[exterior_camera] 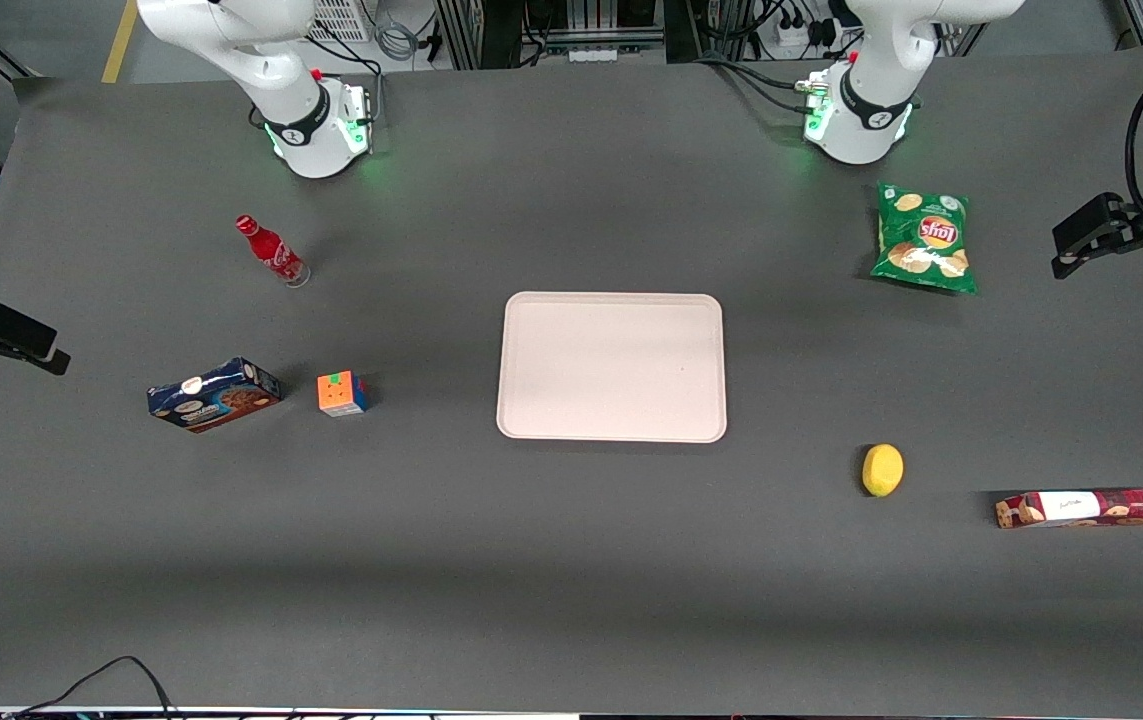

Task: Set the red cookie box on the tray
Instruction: 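Move the left gripper down over the red plaid cookie box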

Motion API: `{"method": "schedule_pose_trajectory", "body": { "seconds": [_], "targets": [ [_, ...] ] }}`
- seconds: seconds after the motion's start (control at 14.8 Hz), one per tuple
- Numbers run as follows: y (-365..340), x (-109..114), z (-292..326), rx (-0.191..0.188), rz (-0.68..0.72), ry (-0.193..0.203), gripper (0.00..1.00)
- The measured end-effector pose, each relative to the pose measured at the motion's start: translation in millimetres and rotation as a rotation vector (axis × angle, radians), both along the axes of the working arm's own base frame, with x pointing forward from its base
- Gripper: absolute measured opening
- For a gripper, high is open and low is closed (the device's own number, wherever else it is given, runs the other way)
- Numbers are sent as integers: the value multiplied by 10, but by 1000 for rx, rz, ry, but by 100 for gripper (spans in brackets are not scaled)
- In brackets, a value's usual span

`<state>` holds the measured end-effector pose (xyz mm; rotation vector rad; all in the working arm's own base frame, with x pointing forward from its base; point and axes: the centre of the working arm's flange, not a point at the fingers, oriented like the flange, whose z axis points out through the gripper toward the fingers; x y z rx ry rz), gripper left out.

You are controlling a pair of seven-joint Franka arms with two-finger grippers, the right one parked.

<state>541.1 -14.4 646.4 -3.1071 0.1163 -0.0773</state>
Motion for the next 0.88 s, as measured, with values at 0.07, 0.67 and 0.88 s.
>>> {"method": "schedule_pose_trajectory", "body": {
  "seconds": [0.07, 0.67, 0.88],
  "targets": [
    [0, 1, -1, 0, 0, 0, 100],
    [65, 182, -268, 23, -224, 34, 100],
    [535, 388, -490, 50, -421, 24, 100]
  ]
}}
